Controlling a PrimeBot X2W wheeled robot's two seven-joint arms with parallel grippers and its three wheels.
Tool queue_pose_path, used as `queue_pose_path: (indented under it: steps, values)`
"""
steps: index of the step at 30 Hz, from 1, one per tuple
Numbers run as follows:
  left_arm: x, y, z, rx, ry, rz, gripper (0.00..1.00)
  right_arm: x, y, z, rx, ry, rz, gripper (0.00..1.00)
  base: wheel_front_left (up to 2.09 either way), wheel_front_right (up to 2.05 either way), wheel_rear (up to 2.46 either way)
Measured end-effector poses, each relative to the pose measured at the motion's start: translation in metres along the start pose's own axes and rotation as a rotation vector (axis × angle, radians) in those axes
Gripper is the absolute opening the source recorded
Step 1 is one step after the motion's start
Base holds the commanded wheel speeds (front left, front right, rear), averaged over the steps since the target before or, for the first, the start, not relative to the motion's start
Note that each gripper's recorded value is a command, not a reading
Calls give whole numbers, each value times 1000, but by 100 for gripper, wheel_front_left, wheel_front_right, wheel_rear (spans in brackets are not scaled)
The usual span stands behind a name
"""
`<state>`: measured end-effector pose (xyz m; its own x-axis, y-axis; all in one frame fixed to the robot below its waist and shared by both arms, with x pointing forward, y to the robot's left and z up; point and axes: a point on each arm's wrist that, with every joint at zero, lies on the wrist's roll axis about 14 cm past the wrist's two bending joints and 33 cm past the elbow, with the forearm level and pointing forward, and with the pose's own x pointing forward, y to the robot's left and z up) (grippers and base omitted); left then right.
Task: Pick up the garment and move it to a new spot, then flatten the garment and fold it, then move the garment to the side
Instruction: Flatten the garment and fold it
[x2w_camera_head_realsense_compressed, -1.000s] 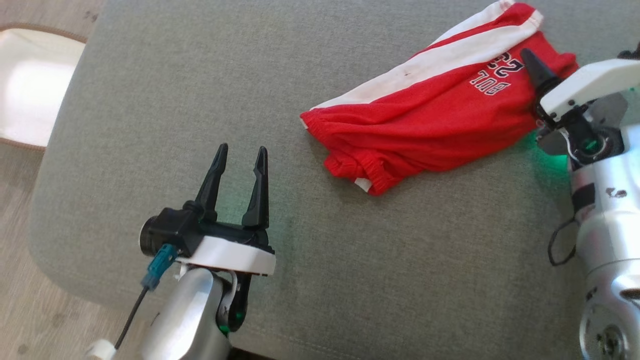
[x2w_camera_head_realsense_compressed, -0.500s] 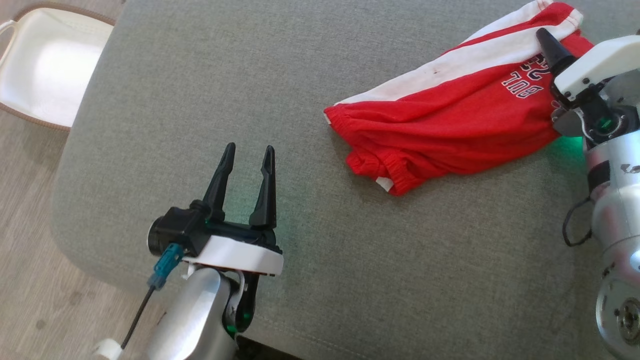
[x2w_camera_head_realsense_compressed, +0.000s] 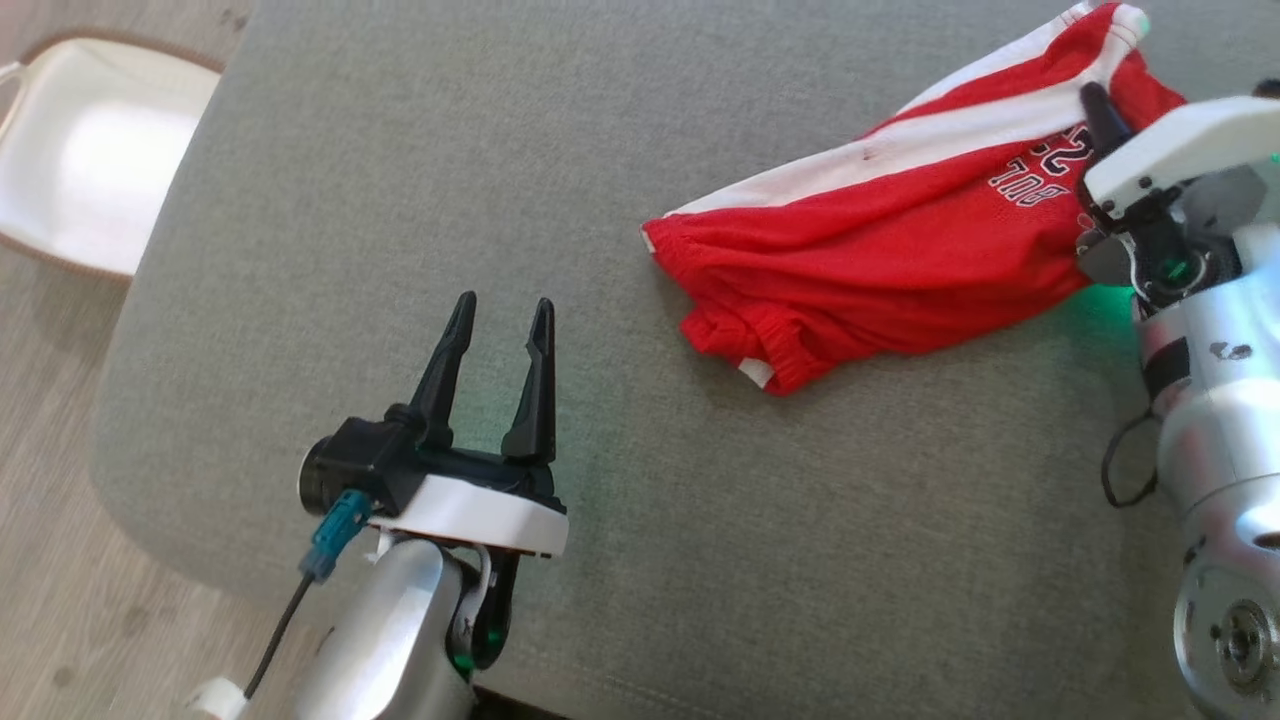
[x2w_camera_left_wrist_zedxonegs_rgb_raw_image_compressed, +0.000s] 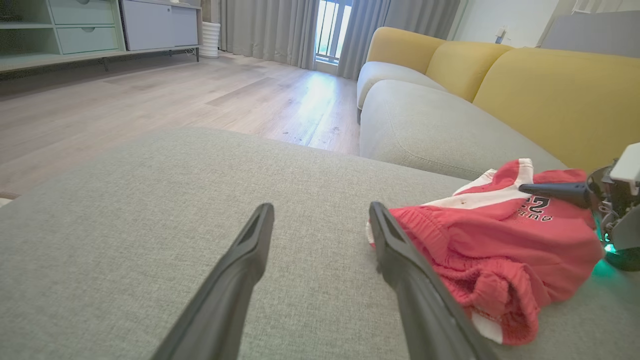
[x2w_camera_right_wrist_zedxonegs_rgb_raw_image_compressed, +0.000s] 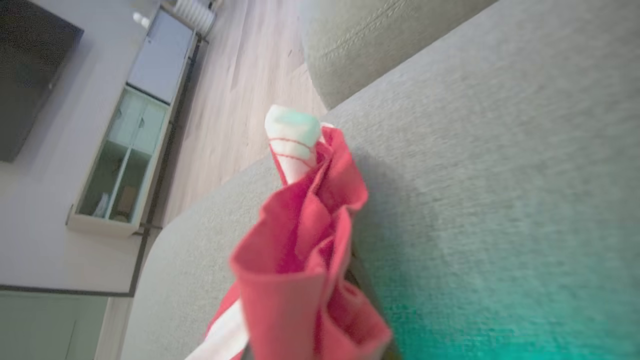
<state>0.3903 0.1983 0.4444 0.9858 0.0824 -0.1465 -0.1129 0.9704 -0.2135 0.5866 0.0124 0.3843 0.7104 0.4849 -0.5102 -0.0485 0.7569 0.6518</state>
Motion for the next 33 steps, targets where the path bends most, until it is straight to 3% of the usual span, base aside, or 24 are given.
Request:
queue_pose_path:
  steps: [7,23,33]
  values:
    - [-1,-8,5,-6,-21,-24,100,-28,-23,18,78,-136,-44,0,0,0,0]
    - [-5,-45,9,-7,-46,-145,100,-144,-104,31,192,-514,-213,0,0,0,0]
    - [-1,-54,11,-8,-54,-177,100,-171,-118,26,210,-571,-235,0,0,0,0]
